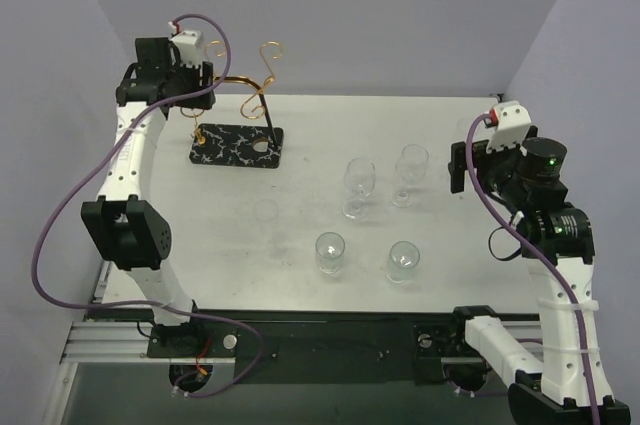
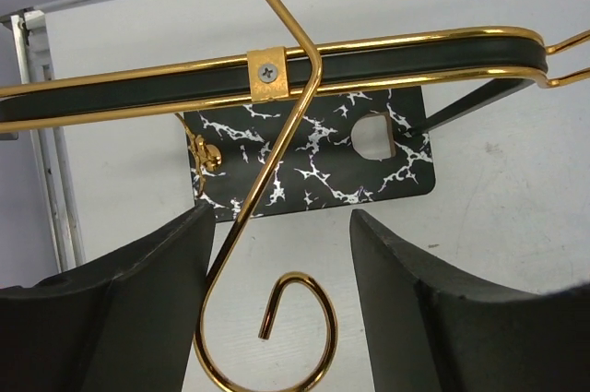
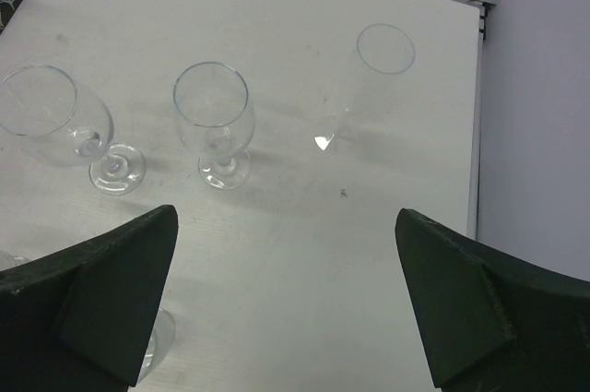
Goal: Place the wine glass upside down on the wine glass rack
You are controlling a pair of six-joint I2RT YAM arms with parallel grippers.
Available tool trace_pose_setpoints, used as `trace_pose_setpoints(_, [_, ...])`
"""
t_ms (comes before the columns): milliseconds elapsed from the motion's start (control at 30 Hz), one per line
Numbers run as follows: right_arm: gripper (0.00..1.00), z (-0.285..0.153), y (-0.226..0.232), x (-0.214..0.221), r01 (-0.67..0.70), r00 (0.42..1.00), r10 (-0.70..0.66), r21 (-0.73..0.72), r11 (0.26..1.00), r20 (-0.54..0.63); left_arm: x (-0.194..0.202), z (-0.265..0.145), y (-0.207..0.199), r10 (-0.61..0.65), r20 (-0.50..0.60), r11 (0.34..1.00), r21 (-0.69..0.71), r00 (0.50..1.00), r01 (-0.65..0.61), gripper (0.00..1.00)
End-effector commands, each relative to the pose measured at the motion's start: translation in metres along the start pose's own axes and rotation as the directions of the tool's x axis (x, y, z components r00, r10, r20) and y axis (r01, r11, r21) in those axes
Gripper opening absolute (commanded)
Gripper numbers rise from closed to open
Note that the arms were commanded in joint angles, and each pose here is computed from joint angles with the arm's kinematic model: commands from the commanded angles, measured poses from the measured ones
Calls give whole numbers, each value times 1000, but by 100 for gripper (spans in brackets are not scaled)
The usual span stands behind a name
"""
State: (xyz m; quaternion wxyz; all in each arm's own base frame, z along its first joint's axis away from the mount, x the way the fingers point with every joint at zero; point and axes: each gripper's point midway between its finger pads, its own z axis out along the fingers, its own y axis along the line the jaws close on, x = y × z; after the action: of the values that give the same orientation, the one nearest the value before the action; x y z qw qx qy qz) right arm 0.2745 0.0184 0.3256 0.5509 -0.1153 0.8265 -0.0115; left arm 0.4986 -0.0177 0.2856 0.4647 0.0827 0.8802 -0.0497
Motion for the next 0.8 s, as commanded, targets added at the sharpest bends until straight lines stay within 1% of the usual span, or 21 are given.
trace_pose_setpoints(0, [100,-1,2,1,2,1000,-2,-7,1000,8,-16,2,3,15,34,1000,-28,999,-14,69])
trace_pose_setpoints(67, [100,-2,3,2,3,1000,-3,-7,1000,8,-15,7,4,10,31,1000,-28,999,-9,66])
trace_pose_setpoints(100, [100,-2,2,2,3,1000,-3,-6,1000,10,-17,12,-11,21,33,1000,-4,999,-21,64])
trace_pose_setpoints(267, [100,-1,3,6,-2,1000,2,-9,1000,1,-18,22,-26,27,14,999,36,1000,-27,52])
trace_pose_setpoints(300, [100,-1,3,6,-2,1000,2,-10,1000,0,-19,21,-28,28,14,999,40,1000,-29,49])
trace_pose_setpoints(333, [100,-1,3,6,-2,1000,2,-11,1000,1,-19,22,-32,32,14,998,48,999,-32,48])
trace_pose_setpoints(433, [100,-1,3,8,-3,1000,3,-9,1000,-4,-18,21,-38,42,10,997,65,999,-43,41])
trace_pose_setpoints(533, [100,0,3,10,-3,1000,3,-11,1000,-9,-17,21,-41,51,3,995,83,999,-51,32])
trace_pose_setpoints(567, [100,0,3,9,-3,1000,3,-11,1000,-6,-16,21,-41,53,-7,995,85,999,-52,29])
trace_pose_setpoints(600, [100,0,3,10,-3,1000,3,-13,1000,-9,-17,21,-42,60,-6,994,91,998,-59,22])
trace_pose_setpoints(700, [100,0,4,10,-3,1000,3,-18,1000,-8,-13,23,-45,73,-34,991,117,997,-69,11])
trace_pose_setpoints(733, [100,1,5,10,-3,1000,3,-19,1000,-10,-9,24,-46,74,-50,990,122,996,-68,1])
trace_pose_setpoints(767, [100,1,4,10,-2,1000,2,-19,1000,-10,-10,23,-48,79,-47,988,138,996,-71,0])
